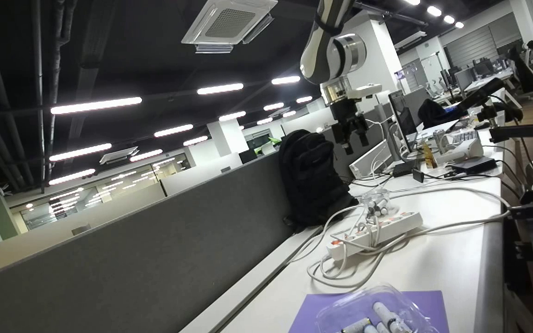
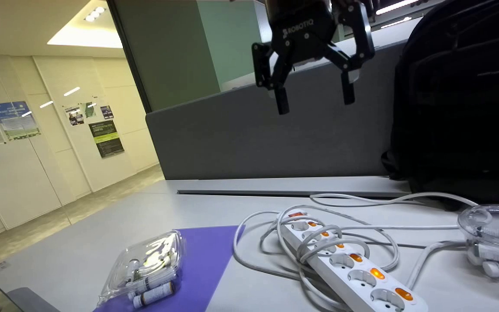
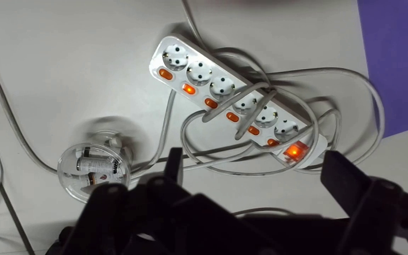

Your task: Turn off the second switch from the right of the adaptor.

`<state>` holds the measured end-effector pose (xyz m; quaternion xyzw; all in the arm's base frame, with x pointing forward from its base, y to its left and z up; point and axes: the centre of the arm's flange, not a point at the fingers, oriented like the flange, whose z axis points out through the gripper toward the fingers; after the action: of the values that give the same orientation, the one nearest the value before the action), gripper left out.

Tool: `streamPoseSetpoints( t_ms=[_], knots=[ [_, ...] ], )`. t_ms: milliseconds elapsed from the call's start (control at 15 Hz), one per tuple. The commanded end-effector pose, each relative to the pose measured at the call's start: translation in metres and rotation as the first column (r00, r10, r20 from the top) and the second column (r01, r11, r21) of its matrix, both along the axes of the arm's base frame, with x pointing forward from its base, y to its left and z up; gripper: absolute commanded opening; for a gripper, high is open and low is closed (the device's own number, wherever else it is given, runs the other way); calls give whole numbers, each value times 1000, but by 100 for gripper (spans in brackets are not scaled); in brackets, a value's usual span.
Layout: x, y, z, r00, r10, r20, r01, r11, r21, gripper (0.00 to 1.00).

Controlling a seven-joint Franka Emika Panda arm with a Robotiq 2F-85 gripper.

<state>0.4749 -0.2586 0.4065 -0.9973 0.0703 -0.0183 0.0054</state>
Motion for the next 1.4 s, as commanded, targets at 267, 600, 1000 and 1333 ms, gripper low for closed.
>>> streamPoseSetpoints(
  t_ms=[267, 600, 1000, 1333],
  knots=[
    [52, -49, -78, 994, -107, -19, 106, 994, -30, 73],
    [71, -61, -125, 990, -101, -99, 99, 995, -32, 39],
    [59, -65, -166, 980, -67, -188, 65, 998, -14, 0],
    [44, -74, -183, 980, -45, -195, 42, 999, -20, 0]
  ],
)
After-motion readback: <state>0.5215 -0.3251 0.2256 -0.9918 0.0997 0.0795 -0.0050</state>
